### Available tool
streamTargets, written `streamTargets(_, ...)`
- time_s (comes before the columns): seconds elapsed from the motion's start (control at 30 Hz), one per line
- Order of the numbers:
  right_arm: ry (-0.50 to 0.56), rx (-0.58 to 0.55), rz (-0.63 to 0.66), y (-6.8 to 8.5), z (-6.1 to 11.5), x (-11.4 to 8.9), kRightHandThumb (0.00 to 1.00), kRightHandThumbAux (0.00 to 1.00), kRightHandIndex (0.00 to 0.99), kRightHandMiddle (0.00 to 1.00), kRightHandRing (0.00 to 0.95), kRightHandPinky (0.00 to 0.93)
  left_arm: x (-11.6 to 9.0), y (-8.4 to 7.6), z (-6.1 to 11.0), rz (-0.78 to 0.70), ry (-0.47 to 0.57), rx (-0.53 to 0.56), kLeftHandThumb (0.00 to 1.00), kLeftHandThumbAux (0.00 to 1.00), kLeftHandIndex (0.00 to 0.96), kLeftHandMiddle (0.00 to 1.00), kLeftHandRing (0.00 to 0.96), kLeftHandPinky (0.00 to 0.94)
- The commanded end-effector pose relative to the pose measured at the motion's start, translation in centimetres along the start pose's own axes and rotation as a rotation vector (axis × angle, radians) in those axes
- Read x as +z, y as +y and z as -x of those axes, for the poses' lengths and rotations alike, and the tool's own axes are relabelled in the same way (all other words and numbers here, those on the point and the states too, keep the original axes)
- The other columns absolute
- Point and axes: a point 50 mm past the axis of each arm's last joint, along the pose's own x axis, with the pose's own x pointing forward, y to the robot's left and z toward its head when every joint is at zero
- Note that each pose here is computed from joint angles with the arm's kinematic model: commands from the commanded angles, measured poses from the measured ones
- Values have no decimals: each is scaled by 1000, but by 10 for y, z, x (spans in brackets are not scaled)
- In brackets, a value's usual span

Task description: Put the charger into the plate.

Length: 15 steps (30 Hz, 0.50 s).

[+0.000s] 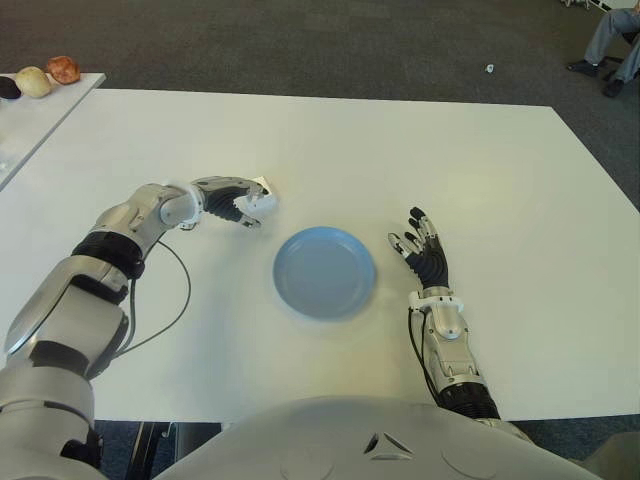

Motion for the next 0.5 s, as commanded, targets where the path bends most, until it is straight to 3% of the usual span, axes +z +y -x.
streamTargets(0.03,131,-9,-2,-4,12,-23,0,685,41,75,58,64,2,-16,4,-8,-17,-77,0,448,0,0,0,44)
streamTargets(0.5,141,-6,-1,-8,11,-22,0,661,34,86,65,61,8,-15,17,-16,-54,-50,0,437,0,0,0,38)
